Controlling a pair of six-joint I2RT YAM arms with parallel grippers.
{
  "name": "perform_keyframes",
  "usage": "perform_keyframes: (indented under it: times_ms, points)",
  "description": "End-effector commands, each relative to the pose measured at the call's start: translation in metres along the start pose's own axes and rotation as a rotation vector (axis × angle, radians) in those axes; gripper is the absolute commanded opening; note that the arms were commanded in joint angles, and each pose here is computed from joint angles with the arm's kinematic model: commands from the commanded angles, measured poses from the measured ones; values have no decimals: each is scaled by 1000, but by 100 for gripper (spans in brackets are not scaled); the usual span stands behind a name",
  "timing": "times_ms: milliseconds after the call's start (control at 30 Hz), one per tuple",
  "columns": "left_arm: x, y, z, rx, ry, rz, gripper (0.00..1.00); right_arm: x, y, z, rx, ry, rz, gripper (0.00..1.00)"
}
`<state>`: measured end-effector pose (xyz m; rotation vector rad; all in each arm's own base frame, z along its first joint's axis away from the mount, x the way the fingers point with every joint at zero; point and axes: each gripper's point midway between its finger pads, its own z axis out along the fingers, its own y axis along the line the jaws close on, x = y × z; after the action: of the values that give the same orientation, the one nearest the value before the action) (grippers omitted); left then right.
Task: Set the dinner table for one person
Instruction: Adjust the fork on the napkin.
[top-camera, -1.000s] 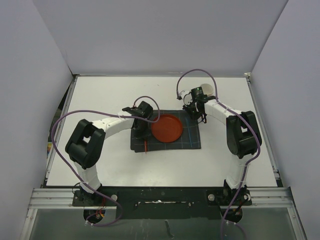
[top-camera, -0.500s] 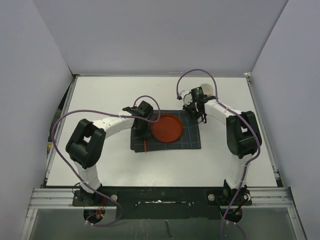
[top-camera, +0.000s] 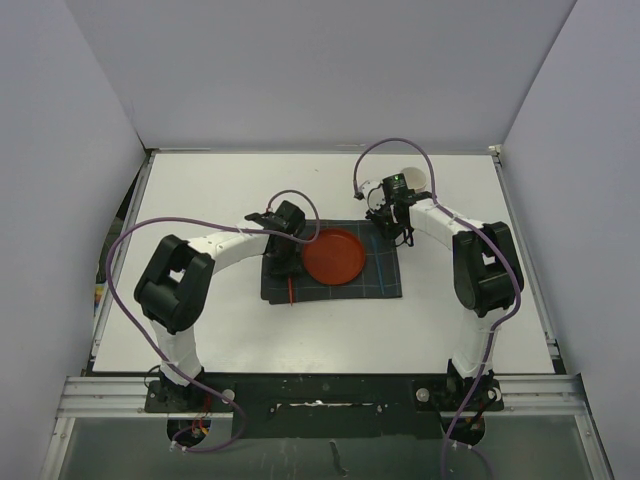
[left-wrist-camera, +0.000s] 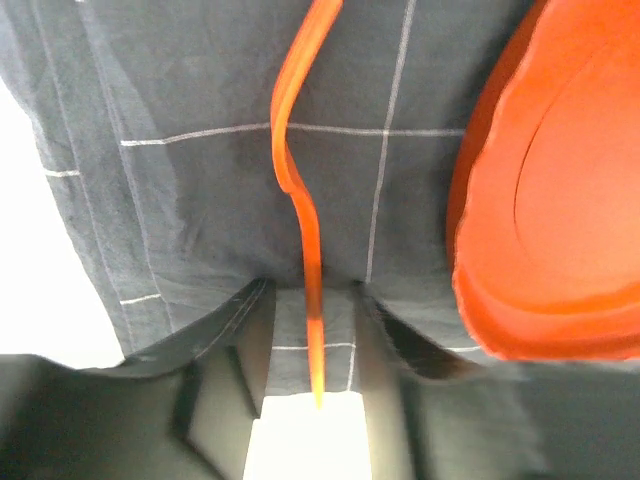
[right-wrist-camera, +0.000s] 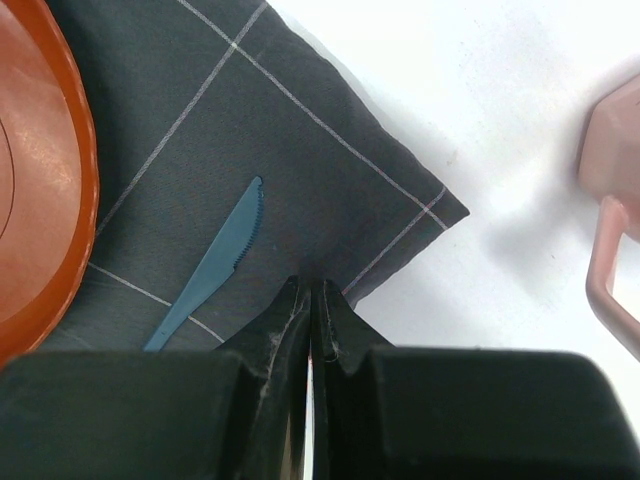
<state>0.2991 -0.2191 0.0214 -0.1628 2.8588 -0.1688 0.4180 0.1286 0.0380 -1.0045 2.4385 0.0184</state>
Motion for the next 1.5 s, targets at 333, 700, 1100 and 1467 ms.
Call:
perform_keyframes:
  times_ms: [333, 700, 1100, 1467]
  points:
    - [-32, 2, -33, -20, -124, 11, 98, -20, -5, -12, -2, -66, 2, 0]
    - [-37, 31, -88, -28, -232, -18, 98, -38, 15, -16, -41, -83, -29, 0]
    - [-52, 40, -39, -27, -215, -40, 98, -40, 19, -16, -24, -90, -65, 0]
    - [-76, 22, -36, 4, -240, -9, 97, -34, 12, -13, -4, -78, -67, 0]
